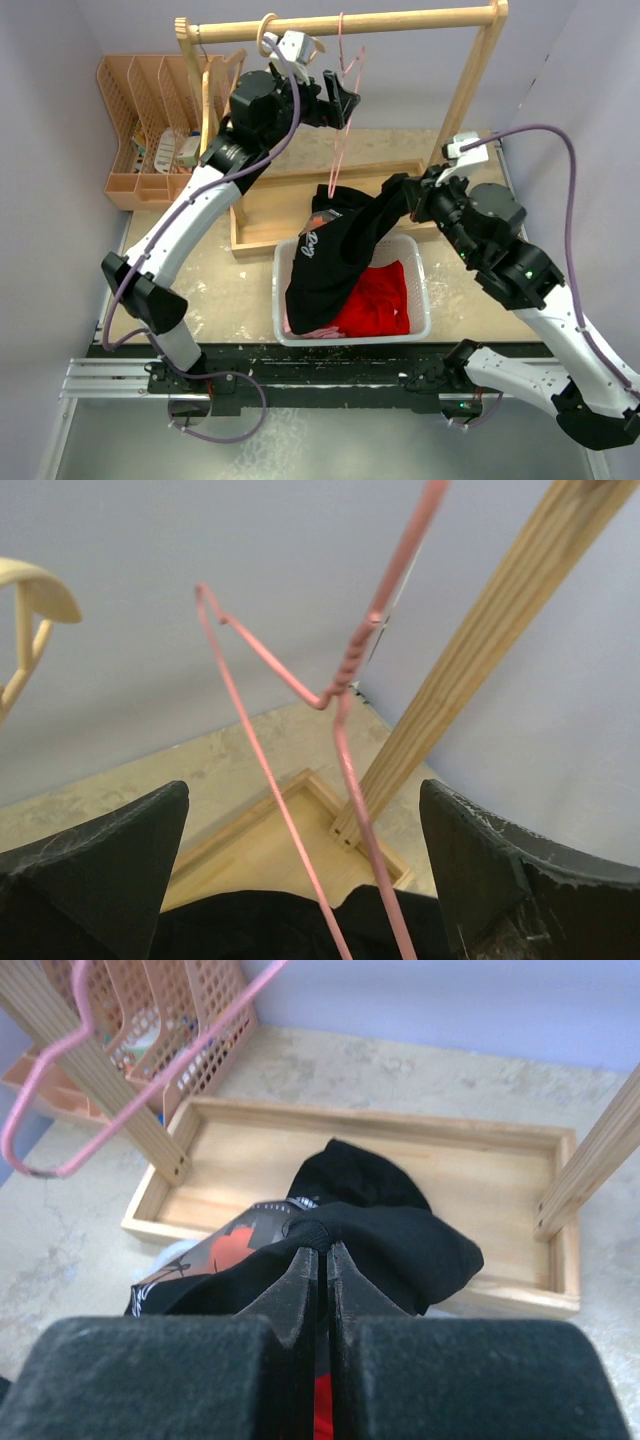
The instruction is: Remove the t-shirt from the hanger
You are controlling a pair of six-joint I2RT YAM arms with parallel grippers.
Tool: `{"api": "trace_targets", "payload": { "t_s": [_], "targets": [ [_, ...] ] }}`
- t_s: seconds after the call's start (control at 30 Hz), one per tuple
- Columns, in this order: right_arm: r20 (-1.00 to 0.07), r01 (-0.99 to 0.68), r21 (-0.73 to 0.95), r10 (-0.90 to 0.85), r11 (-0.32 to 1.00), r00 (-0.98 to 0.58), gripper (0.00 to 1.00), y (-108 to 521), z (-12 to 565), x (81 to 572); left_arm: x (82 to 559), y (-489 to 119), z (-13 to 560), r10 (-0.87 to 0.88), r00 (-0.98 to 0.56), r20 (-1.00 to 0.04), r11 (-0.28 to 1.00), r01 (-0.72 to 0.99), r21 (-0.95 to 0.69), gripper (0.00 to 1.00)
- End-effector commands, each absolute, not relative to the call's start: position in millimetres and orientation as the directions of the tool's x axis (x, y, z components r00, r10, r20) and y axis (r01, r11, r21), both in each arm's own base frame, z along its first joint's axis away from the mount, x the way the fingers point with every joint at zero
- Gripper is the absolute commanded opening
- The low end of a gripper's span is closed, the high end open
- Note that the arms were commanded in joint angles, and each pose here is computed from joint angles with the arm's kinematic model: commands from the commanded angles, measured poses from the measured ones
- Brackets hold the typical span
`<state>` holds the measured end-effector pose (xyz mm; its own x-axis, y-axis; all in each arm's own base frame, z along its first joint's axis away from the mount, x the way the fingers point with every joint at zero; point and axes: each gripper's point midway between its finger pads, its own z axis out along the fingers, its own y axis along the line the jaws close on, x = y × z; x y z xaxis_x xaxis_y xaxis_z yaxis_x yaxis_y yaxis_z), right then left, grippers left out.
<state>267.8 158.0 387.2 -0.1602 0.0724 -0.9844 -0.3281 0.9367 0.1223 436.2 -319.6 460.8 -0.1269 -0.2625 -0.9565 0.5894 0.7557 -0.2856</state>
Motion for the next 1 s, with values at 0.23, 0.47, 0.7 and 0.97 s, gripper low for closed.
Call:
{"api": "trace_targets", "payload": {
  "t_s": [0.23,0.47,0.7,0.97],
  "targets": [
    [-0.969,-0.287,0.108,0.165,0.952,0.182,0.0,112,543,242,347,-299,555,-0.397,-0.006,-0.918,0.581,0.772,-0.256,0.99],
    [-0.883,-0.397,0.126,0.285,0.909,0.372,0.0,105,639,209,309,-293,569,-0.397,-0.027,-0.917,0.51,0.825,-0.245,0.99],
    [-0.788,-0.529,0.092,0.387,0.844,0.479,0.0,112,708,178,288,-280,576,-0.403,-0.01,-0.915,0.5,0.835,-0.23,0.99],
    [-0.704,-0.652,0.065,0.498,0.755,0.506,0.0,126,752,155,283,-276,569,-0.385,-0.021,-0.923,0.508,0.83,-0.231,0.99]
  ]
}}
